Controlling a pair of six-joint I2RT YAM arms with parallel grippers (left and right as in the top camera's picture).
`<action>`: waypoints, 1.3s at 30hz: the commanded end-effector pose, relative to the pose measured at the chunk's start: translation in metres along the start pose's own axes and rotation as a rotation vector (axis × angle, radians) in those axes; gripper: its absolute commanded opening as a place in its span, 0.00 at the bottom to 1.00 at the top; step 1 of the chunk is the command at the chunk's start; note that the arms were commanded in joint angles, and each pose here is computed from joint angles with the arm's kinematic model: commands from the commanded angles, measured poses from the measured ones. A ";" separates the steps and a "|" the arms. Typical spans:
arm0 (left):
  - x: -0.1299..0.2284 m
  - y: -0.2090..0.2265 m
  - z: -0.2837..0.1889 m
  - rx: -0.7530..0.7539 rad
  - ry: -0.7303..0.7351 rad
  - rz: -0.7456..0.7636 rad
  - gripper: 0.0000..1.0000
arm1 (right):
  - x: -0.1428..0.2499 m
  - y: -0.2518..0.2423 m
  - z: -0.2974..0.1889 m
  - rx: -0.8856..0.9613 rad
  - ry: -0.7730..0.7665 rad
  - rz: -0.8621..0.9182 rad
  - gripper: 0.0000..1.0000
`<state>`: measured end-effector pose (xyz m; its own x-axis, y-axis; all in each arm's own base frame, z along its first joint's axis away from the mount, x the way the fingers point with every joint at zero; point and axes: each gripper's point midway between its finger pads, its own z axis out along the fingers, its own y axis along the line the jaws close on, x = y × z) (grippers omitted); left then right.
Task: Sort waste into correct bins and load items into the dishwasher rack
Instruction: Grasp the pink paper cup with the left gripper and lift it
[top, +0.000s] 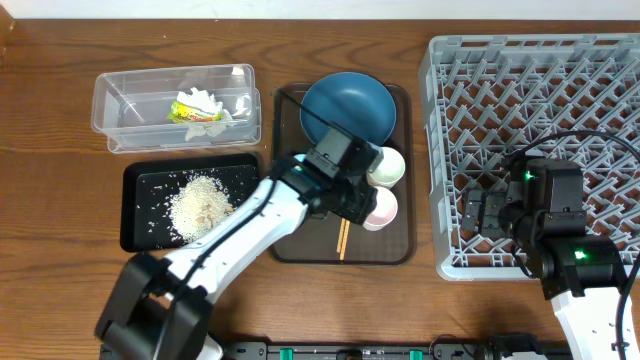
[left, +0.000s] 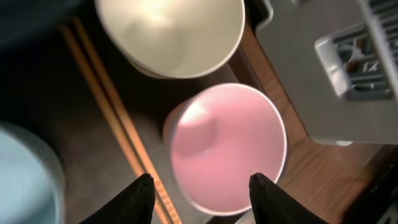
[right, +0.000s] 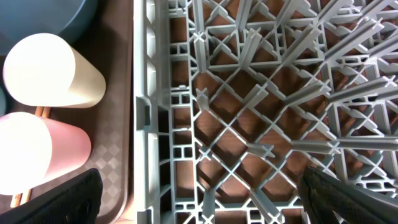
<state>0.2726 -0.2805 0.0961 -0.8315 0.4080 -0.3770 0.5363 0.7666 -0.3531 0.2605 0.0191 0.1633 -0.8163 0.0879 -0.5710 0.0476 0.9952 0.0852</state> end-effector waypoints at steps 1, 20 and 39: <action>0.006 0.010 0.019 -0.070 0.041 0.001 0.51 | -0.006 -0.003 -0.005 0.014 -0.015 -0.007 0.99; 0.010 0.024 -0.013 -0.100 0.032 -0.156 0.06 | -0.005 -0.004 -0.005 0.015 -0.011 -0.007 0.99; -0.072 -0.007 -0.107 0.705 -0.188 -0.343 0.06 | -0.008 0.119 -0.026 -0.755 -0.042 -0.296 0.99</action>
<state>0.3369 -0.2439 0.1942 -0.9357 -0.0473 -0.3497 0.2669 0.5534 -0.7890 0.2725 0.0993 0.1799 -0.7745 -0.0645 -0.6293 -0.3603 0.8627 0.3550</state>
